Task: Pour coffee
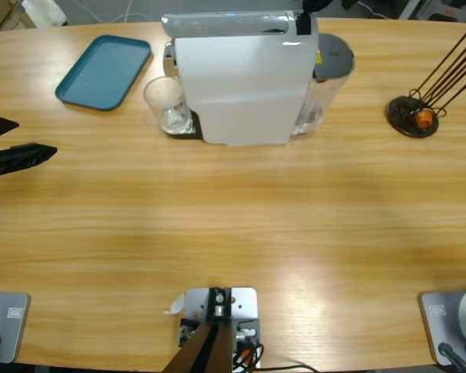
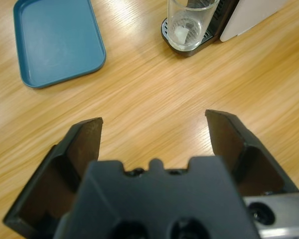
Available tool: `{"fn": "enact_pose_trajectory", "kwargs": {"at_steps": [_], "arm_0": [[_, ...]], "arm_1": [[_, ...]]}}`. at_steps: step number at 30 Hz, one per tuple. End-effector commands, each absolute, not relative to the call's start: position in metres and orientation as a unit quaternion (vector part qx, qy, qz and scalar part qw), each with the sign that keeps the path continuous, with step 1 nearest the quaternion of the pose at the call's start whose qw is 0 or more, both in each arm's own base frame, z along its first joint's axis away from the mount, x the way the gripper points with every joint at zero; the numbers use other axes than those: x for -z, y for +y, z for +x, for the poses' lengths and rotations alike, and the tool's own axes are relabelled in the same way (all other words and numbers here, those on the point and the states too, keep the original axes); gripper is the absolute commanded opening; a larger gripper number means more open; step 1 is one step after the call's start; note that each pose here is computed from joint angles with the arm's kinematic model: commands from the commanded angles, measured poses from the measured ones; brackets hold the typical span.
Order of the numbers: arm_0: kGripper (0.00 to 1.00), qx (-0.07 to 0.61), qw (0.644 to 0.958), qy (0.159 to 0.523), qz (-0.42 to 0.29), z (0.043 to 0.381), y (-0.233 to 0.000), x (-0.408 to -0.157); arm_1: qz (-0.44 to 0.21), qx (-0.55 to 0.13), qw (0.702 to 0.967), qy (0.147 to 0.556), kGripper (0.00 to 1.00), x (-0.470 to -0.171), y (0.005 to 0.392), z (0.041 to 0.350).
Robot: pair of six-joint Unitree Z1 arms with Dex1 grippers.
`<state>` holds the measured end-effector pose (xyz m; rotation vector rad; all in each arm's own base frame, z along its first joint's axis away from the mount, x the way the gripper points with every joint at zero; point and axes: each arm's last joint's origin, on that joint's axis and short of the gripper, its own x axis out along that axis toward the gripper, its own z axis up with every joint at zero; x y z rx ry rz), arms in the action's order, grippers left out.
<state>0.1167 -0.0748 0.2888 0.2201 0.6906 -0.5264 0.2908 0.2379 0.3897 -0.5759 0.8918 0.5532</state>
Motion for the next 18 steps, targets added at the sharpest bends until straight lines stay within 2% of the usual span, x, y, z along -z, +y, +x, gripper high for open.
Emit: {"fn": "enact_pose_trajectory", "kwargs": {"at_steps": [1,8,18], "arm_0": [[0.895,0.26,0.891,0.355,0.11,0.119,-0.078,-0.278],[0.895,0.26,0.891,0.355,0.11,0.118,-0.077,-0.278],[0.895,0.26,0.891,0.355,0.11,0.118,-0.078,-0.278]], "arm_1": [[-0.292,-0.276,0.783,0.475,0.0,-0.345,0.253,0.289],[-0.291,-0.285,0.788,0.462,0.0,-0.35,0.266,0.291],[-0.3,-0.303,0.781,0.457,0.0,-0.355,0.287,0.282]]}}
